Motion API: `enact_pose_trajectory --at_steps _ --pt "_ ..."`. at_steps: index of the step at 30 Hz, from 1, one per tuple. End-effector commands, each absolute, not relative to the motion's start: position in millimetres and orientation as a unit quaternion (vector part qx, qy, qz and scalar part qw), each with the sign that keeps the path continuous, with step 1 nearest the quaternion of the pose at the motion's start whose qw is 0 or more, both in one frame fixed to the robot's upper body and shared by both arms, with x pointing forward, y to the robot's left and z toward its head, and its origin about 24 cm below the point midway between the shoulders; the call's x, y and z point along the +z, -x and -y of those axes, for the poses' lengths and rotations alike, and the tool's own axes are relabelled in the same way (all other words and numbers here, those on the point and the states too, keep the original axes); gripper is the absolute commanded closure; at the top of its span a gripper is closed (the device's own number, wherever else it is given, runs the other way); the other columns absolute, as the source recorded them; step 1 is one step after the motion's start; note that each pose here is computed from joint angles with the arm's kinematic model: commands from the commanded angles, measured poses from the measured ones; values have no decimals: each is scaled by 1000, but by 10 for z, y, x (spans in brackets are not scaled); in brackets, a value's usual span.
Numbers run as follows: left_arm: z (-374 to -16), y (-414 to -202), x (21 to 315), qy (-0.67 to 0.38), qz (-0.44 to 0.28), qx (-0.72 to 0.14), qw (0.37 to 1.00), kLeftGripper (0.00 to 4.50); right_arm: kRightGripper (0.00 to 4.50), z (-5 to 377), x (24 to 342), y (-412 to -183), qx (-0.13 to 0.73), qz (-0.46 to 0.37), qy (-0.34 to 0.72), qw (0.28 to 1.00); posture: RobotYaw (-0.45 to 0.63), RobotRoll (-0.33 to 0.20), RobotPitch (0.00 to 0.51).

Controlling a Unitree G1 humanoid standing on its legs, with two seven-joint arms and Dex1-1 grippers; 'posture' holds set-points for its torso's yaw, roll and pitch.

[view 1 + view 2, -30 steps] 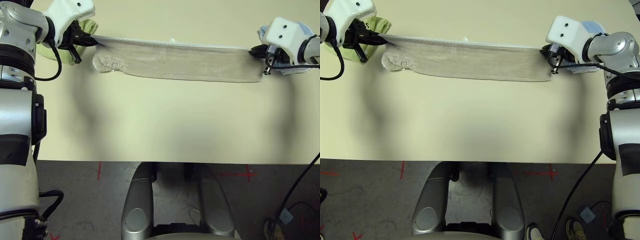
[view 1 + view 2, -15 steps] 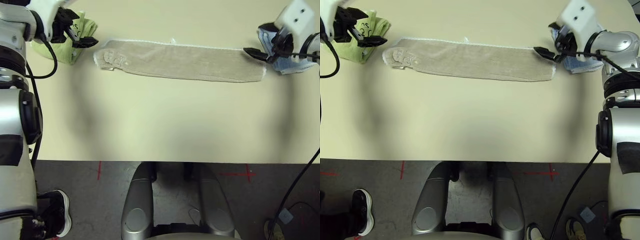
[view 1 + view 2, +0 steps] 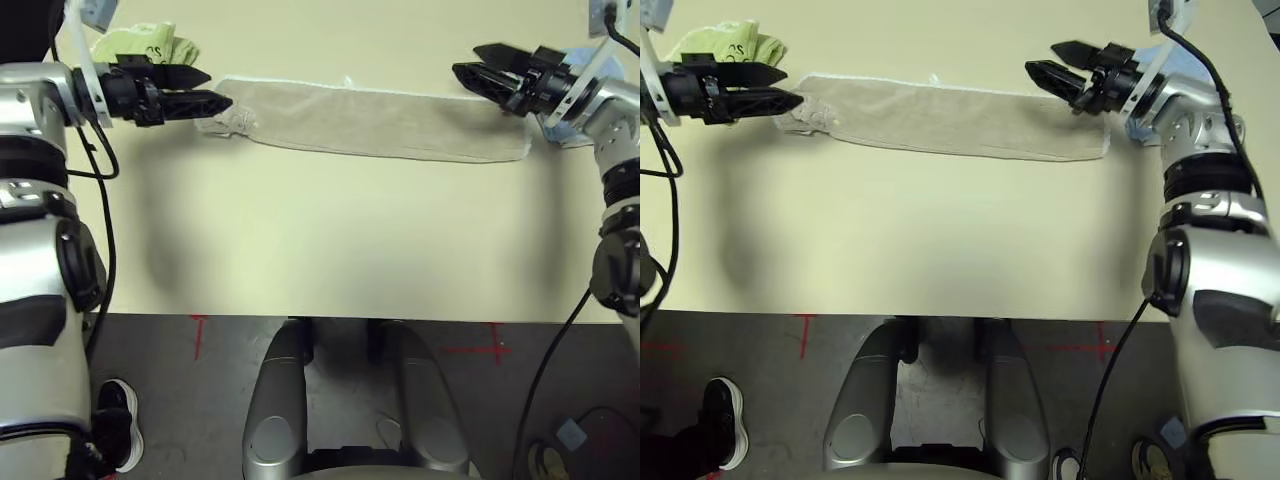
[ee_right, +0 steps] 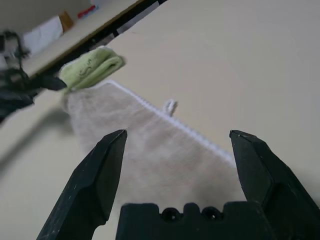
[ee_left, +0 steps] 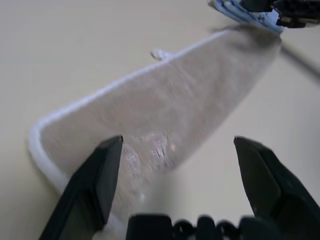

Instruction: Fold the towel and set it aside.

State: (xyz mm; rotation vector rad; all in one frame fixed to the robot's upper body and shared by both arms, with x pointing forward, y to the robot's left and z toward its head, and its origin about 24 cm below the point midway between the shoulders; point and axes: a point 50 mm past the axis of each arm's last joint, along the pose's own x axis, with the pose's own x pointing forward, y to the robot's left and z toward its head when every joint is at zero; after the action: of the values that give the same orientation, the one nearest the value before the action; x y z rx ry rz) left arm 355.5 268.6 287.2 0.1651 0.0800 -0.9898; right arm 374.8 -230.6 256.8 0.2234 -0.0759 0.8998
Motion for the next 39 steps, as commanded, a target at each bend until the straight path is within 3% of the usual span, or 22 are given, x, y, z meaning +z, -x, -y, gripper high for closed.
enact_pose_trajectory --at_steps 1,8,14,21,31,39 --pt "-2662 -3524 2844 -88 -12 -484 871 0 36 2341 2573 -3645 427 16 -163 889 98 0 375" --pt "-2567 -3542 2683 -159 61 -495 852 0 36 2477 2543 -3531 413 -5 -170 895 91 0 376" --pt "-2486 -3561 2584 -201 83 -511 832 0 36 2542 2506 -3526 410 -12 -181 894 85 0 380" --pt "-2477 -3581 2577 -259 86 -503 820 0 36 2618 2571 -3455 404 -47 -311 859 90 0 382" --pt "-2462 -3580 2619 -257 100 -506 818 0 36 3014 2598 -3076 386 -88 -414 820 68 0 395" --pt "-2416 -3595 2594 -251 99 -512 816 0 36 3055 2312 -2873 359 -148 -422 819 56 0 398"
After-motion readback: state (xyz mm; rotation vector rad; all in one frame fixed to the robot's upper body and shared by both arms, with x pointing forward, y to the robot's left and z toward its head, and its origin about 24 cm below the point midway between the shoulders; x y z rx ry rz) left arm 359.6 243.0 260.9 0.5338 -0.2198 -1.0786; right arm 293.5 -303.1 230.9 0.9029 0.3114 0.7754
